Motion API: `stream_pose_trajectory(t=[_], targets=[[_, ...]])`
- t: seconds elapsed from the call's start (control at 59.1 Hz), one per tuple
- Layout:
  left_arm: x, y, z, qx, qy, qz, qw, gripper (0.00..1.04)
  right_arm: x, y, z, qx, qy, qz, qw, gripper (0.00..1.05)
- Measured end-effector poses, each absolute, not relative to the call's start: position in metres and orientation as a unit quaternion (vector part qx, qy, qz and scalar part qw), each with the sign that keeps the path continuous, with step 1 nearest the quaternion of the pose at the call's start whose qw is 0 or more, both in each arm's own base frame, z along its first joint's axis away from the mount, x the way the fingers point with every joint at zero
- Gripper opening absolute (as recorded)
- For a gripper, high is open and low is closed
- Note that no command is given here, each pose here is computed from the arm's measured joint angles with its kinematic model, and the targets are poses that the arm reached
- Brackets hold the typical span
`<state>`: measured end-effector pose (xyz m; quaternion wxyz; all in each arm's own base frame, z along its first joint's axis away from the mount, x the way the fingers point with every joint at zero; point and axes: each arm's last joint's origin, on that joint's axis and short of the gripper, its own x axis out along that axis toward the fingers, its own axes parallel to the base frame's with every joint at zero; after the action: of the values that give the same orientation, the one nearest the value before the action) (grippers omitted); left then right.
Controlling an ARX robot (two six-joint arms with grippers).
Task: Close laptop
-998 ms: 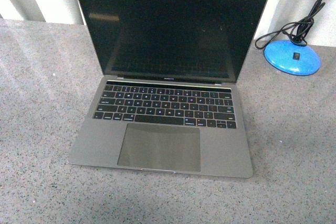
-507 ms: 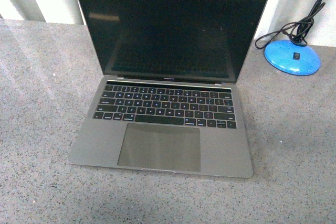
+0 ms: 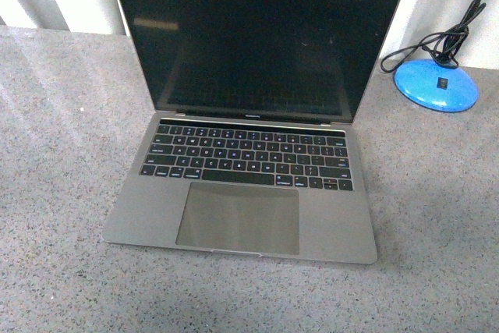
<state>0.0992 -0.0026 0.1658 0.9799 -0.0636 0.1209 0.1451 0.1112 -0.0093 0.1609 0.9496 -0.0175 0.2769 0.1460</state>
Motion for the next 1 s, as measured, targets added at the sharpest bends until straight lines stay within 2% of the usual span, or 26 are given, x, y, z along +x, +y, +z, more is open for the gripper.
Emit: stream_pose_trajectory(t=[0.051,0.101,0.152,0.254,0.44,0.626,0.812,0.998], targets=[[0.101,-0.004,0.160,-0.076,0.165,0.281,0.942,0.98,0.114,-0.011,0.164,-0.030,0.265,0.142,0.953,0.95],[0.101,-0.003,0.156,-0.102,0.145,0.350,0.920,0.98,0.117,-0.013,0.167,-0.041,0.252,0.139,0.957,0.95],[0.101,-0.001,0.158,-0.124,0.109,0.393,0.905,0.98,0.122,-0.016,0.171,-0.050,0.245,0.134,0.959,0.95],[0.104,-0.001,0.163,-0.158,0.080,0.400,0.899,0.98,0.134,-0.021,0.174,-0.065,0.238,0.128,0.961,0.95],[0.141,0.003,0.179,-0.158,0.066,0.302,0.938,0.98,0.175,-0.025,0.187,-0.140,0.215,0.139,0.957,0.95],[0.205,0.004,0.212,-0.068,0.054,0.161,0.983,0.98,0.232,-0.011,0.208,-0.199,0.197,0.171,0.945,0.95],[0.262,-0.003,0.232,0.006,0.067,0.051,0.996,0.98,0.281,0.011,0.227,-0.257,0.181,0.210,0.926,0.95],[0.319,-0.013,0.247,0.094,0.071,-0.029,0.993,0.98,0.322,0.033,0.238,-0.306,0.168,0.261,0.900,0.95]])
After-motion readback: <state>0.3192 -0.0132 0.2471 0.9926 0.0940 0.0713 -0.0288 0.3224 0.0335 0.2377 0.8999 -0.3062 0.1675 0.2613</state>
